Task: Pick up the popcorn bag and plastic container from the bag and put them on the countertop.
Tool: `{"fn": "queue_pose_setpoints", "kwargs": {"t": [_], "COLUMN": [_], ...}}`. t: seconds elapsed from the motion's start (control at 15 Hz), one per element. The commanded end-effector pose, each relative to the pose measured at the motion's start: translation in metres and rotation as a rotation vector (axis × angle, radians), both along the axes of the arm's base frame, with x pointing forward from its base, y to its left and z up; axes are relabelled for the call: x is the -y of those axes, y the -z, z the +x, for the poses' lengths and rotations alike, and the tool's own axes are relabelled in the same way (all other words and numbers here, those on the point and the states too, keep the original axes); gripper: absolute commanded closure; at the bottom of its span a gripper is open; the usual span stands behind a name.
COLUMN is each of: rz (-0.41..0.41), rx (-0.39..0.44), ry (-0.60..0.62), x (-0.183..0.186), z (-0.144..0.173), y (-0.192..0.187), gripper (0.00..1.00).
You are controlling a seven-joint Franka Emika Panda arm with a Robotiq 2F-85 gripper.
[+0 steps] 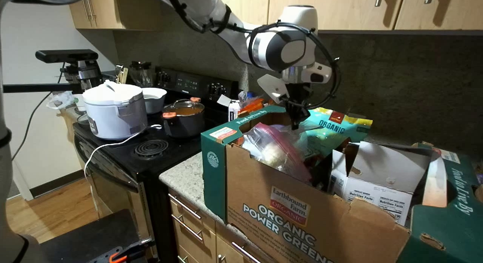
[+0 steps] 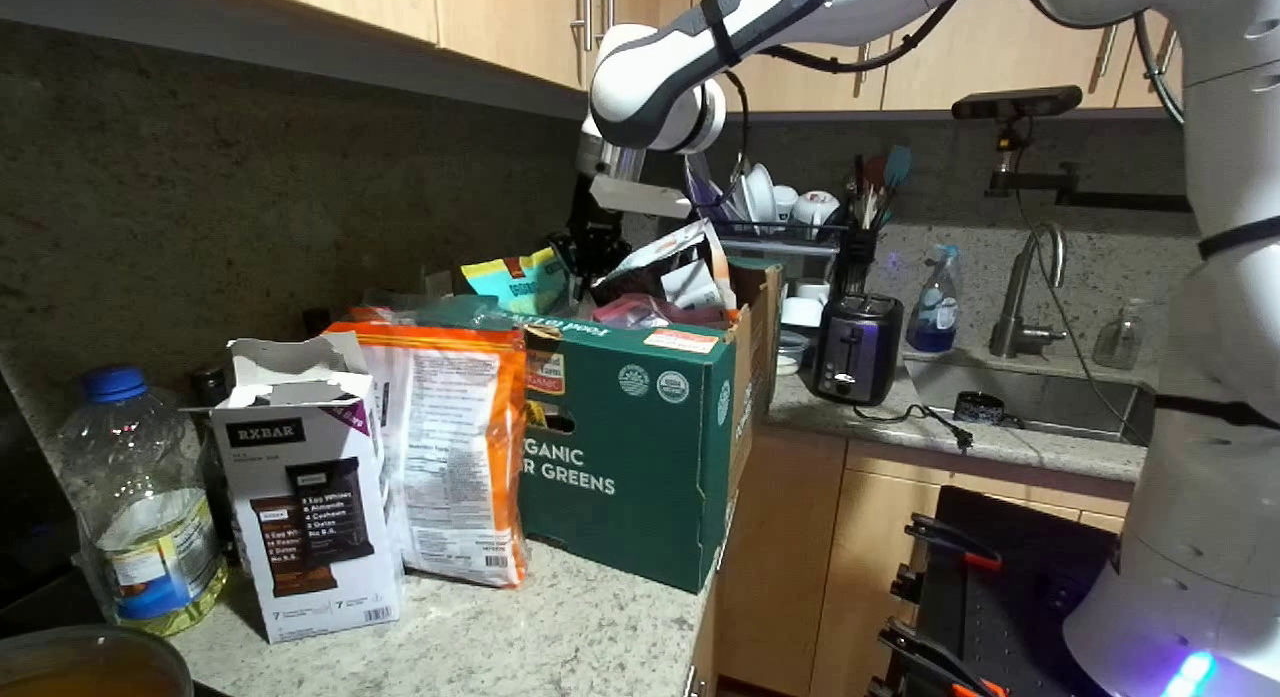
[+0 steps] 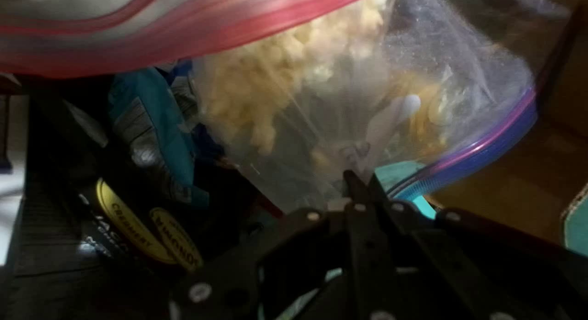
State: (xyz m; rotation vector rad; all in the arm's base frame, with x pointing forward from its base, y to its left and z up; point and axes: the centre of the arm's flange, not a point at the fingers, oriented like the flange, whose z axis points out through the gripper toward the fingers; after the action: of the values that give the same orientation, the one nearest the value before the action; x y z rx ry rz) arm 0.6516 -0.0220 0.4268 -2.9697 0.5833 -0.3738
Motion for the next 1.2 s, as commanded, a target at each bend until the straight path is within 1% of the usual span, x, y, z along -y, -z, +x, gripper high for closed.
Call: {"fn": "queue_pose_setpoints", "kwargs": {"t": [0.0, 0.4, 0.73, 1.13], "rz": [-0.022, -0.102, -0.169, -0.249], "rx": [0.054, 0.134, 0.21, 0.285], "ry": [-0.027, -0.09, -0.135, -0.195], "x": [-0.016, -0.042, -0.063, -0.096], "z": [-0.025, -0.035, -0.05, -0.066], "y": [-0.036, -0.089, -0.136, -0.178], "gripper": [1.0, 1.0, 1.0, 1.0]}}
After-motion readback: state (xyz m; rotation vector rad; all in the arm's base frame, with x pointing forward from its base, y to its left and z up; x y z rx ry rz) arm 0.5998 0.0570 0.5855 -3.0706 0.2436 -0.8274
